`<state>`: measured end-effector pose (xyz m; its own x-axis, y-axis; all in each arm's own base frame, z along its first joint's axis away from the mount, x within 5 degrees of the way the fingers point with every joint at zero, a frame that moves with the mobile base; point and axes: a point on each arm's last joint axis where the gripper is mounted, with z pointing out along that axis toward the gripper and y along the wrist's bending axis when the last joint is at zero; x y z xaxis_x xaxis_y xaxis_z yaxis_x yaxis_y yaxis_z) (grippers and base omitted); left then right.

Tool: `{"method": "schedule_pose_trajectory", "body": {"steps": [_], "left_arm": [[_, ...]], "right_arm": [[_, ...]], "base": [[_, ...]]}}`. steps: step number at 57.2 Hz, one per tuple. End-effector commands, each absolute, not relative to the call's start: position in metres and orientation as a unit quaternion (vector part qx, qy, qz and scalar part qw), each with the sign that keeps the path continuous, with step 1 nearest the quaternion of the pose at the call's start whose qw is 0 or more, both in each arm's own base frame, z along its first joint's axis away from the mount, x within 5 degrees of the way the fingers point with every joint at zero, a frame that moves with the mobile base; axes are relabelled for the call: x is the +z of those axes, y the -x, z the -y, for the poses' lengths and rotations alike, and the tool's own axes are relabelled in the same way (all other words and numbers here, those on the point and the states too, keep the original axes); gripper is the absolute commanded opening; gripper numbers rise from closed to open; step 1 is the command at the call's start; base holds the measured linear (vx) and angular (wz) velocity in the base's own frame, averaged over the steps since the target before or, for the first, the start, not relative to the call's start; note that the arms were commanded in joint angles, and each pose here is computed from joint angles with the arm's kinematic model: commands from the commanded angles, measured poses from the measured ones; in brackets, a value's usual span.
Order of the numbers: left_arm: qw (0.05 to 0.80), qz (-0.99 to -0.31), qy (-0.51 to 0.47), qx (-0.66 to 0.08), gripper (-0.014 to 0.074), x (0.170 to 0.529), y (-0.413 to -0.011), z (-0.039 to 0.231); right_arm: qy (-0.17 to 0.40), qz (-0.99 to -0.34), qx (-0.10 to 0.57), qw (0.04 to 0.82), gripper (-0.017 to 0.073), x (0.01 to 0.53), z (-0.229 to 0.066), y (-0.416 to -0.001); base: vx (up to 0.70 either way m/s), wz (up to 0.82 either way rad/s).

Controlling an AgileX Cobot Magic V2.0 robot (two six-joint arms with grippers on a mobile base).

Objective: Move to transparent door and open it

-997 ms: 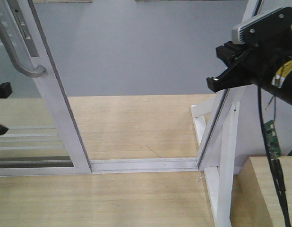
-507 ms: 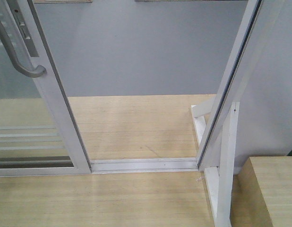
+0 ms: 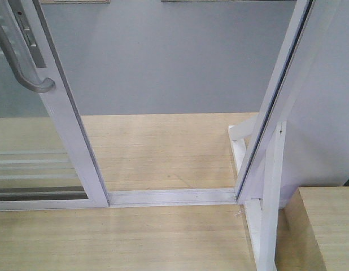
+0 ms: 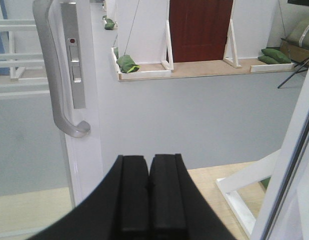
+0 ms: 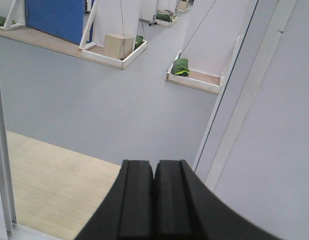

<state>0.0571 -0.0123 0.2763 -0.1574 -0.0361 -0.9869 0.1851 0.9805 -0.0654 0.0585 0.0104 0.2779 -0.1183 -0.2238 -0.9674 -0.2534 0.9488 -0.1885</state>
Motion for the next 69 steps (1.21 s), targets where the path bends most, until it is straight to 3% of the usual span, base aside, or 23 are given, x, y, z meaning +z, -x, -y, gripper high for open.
{"method": "schedule_pose_trajectory", "body": {"steps": [1, 30, 34, 49, 59, 69], "left_arm": [[0.671, -0.733, -0.04, -0.103, -0.0006, 0.289, -0.059, 0.013], [0.669, -0.735, -0.041, -0.104, -0.0006, 0.288, -0.056, 0.013], [0.68, -0.727, -0.061, -0.071, -0.0006, 0.285, -0.052, 0.011], [0.676, -0.735, -0.045, -0.044, -0.0006, 0.212, -0.05, 0.007], [0.699, -0.713, -0.013, -0.051, -0.0006, 0.188, -0.057, 0.005], [0.685, -0.727, -0.013, -0.05, -0.0006, 0.185, -0.056, 0.006]], "right_arm": [[0.161, -0.712, 0.019, 0.683, -0.0003, 0.294, -0.012, -0.058], [0.161, -0.712, 0.019, 0.684, -0.0003, 0.294, -0.012, -0.058], [0.161, -0.712, 0.019, 0.684, -0.0003, 0.294, -0.012, -0.058], [0.162, -0.711, 0.016, 0.684, -0.0003, 0.295, -0.012, -0.058], [0.162, -0.711, 0.016, 0.684, -0.0003, 0.294, -0.012, -0.058], [0.162, -0.711, 0.016, 0.684, -0.0003, 0.294, -0.012, -0.058]], "base": [[0.0, 0.0], [0.0, 0.0], [0.0, 0.0], [0.0, 0.0], [0.0, 0.0], [0.0, 0.0]]}}
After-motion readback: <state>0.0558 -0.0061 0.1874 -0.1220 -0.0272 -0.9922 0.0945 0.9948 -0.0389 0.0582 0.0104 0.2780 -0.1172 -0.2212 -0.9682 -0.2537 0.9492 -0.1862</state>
